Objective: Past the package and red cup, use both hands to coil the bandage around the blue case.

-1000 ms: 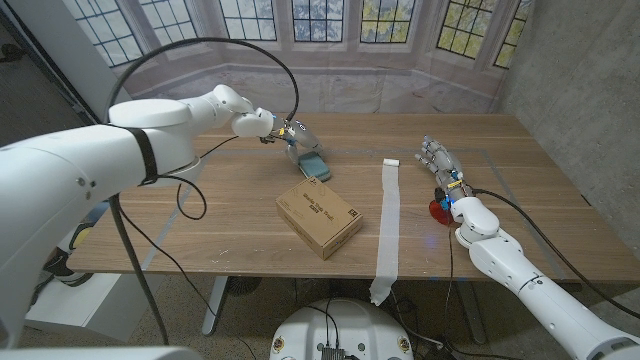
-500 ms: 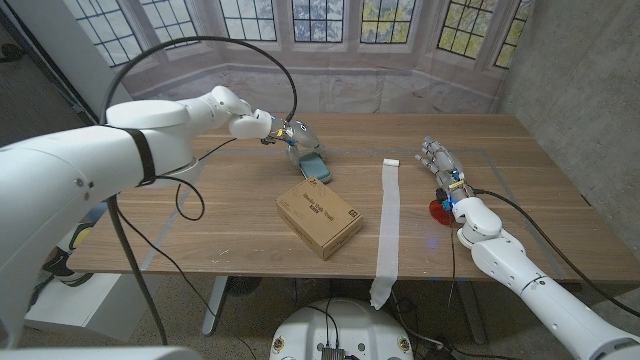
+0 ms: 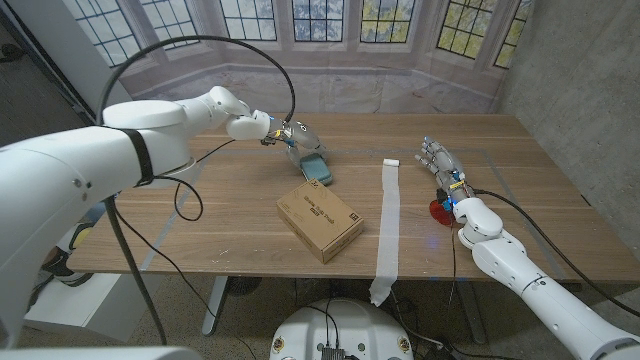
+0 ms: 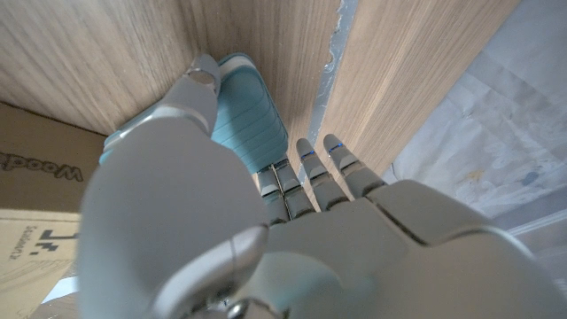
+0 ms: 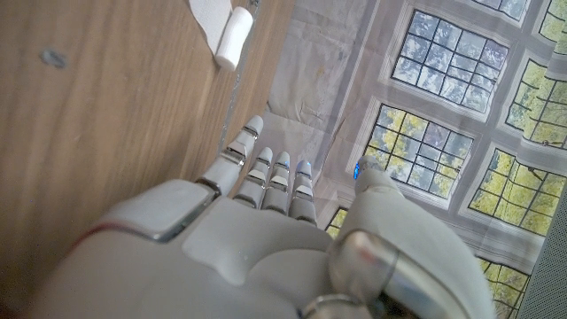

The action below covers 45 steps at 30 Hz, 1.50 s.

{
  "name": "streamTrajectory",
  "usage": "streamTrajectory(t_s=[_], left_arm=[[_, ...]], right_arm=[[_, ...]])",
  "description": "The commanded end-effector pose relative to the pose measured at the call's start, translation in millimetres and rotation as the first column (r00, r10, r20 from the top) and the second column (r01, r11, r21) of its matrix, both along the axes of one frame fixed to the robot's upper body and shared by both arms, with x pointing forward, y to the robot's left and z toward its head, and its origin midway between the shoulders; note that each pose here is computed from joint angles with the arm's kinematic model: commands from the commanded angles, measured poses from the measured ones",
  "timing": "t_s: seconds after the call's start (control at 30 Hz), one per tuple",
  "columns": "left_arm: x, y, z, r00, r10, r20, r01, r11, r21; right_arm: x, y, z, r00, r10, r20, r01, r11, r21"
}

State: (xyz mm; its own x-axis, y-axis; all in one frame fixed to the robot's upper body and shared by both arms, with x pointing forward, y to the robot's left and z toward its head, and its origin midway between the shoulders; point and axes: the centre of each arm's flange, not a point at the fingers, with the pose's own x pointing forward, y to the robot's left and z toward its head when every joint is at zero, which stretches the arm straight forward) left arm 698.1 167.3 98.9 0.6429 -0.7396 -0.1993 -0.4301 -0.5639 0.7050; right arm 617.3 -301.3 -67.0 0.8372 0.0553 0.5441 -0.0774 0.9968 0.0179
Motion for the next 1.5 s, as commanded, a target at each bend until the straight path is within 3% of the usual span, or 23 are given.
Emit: streamTrajectory(t_s=[0.03,0.6,1.5], left_arm=[[-3.0,9.6,2.2,1.0,-0.005,-0.012,0.005,1.0,-0.013],[-11.5,31.5,6.1,0.999,-0.015,-0.038,0.014,1.0,-0.023],[-26.5,45.7,11.1,0.999,-0.005,-0.04,0.003,0.999,-0.05]], right_arm=[[5.7,5.3,6.4,1.0,0.016,-0.005,-0.016,1.0,-0.021],[15.5,17.4,21.9,0.999,0.051,-0.006,-0.051,0.997,-0.056],[17.0,25.3,42.6,0.997,0.08,0.003,-0.079,0.99,-0.121]])
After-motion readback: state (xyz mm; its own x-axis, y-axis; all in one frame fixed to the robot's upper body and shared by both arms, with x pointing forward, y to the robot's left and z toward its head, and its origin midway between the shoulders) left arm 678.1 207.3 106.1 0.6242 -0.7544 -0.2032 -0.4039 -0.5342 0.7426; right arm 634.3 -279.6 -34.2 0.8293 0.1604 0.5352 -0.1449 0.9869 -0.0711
